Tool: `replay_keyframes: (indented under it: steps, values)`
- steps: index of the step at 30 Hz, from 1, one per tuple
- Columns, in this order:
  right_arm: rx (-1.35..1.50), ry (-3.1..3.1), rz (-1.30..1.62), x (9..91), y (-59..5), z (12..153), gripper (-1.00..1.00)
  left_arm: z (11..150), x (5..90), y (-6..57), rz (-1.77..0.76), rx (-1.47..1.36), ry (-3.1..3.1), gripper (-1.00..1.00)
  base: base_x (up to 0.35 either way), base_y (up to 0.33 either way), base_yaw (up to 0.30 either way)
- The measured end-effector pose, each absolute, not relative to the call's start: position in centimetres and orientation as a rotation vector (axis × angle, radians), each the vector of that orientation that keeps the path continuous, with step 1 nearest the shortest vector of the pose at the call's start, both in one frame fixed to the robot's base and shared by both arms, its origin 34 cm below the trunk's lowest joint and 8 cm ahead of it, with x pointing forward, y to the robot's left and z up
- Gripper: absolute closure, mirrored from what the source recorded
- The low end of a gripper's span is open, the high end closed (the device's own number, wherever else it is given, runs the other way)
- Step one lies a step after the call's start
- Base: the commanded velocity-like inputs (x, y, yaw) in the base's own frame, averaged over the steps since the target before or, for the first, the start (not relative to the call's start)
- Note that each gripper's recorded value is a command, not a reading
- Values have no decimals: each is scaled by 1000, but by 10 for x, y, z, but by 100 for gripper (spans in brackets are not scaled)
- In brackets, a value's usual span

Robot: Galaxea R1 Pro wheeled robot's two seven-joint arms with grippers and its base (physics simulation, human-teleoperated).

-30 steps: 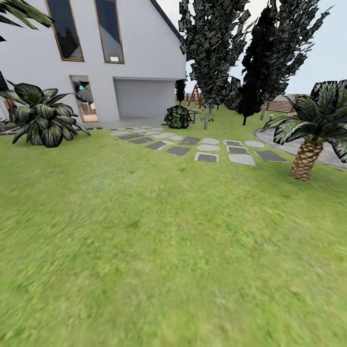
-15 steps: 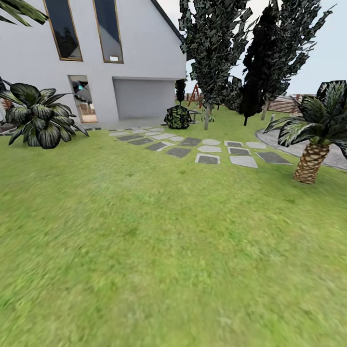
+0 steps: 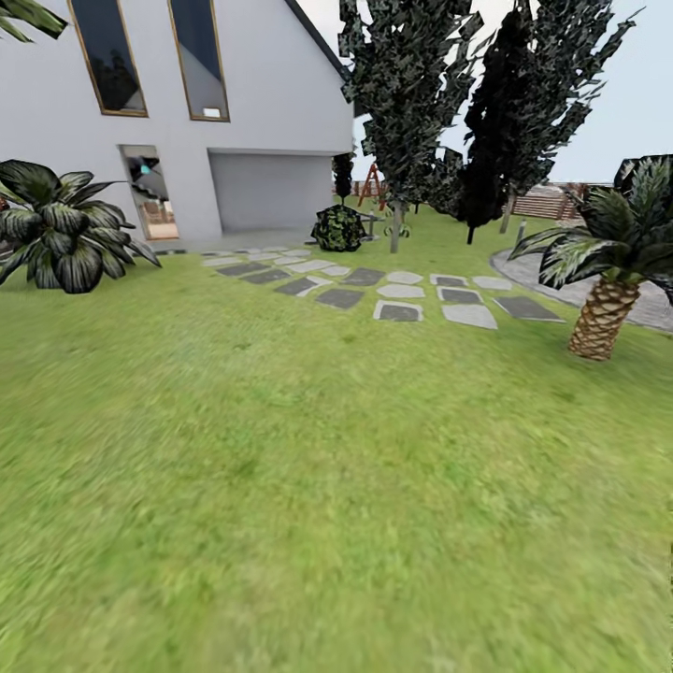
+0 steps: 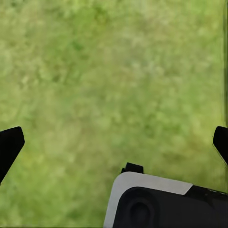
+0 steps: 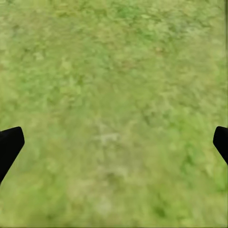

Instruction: Take the three Easter eggs out of the wicker basket on the lawn in the garden, then place them on the lawn next to a single tree (choose any tree) so that all three eggs are next to the same tree and none are left in the basket.

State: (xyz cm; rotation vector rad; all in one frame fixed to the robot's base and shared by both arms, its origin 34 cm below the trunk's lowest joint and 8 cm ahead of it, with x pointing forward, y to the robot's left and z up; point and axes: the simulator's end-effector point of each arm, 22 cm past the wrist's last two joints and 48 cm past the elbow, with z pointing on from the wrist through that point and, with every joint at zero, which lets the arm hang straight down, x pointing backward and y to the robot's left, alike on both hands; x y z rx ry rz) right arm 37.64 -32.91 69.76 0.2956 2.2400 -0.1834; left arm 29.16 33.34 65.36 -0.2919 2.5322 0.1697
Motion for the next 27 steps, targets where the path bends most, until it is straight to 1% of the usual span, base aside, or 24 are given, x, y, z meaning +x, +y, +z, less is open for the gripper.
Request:
replay_keyframes:
  steps: [17,20,27]
  values:
    - [294,2240,-181,377,-328,698,-100,654,292,334,170,-292,2532,-100,339,0,-262]
    - [293,2240,-180,377,-327,698,-100,654,292,334,170,-292,2532,-100,339,0,-126]
    - [288,2239,-173,377,-324,698,-100,654,292,334,170,-292,2532,-100,339,0,-12]
